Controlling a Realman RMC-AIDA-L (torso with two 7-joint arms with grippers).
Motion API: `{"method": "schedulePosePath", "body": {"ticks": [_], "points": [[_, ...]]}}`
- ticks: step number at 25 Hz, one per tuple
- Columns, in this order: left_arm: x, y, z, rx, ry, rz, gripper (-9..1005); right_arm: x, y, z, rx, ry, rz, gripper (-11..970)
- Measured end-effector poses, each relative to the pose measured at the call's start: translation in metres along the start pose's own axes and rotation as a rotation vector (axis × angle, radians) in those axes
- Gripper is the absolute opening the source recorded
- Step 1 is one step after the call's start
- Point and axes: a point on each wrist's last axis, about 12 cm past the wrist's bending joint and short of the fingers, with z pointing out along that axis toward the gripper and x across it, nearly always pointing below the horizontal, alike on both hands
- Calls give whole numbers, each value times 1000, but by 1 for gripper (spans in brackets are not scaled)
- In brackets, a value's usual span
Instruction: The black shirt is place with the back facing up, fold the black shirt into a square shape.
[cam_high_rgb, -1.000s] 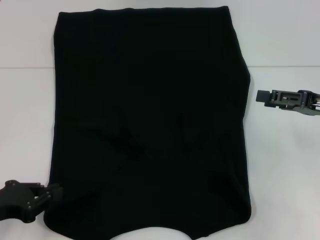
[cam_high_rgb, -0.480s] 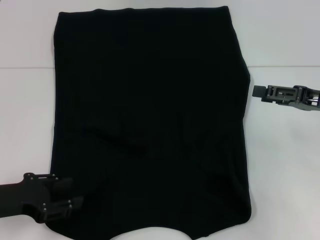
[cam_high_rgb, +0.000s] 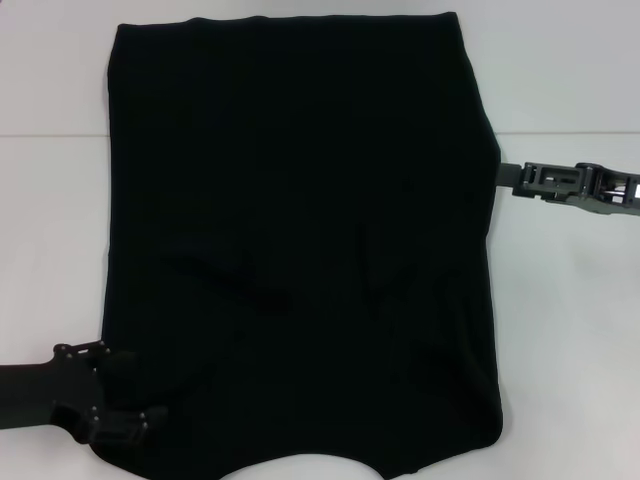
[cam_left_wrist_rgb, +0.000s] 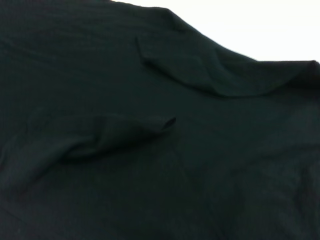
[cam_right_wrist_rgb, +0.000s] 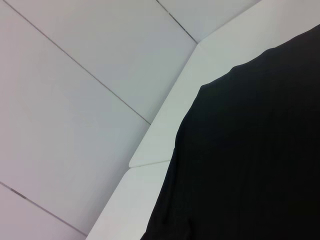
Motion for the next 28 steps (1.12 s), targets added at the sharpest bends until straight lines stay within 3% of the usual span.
{"method": "schedulePosePath", "body": {"ticks": [3, 9, 28], "points": [[-1, 2, 2, -12, 11, 11, 865, -1, 0, -1, -2, -10, 4, 660], [-2, 4, 5, -22, 33, 30, 893, -2, 0, -3, -6, -30, 12, 658], [-5, 5, 8, -30, 53, 34, 230, -3, 0, -4, -8, -37, 14, 652]]}}
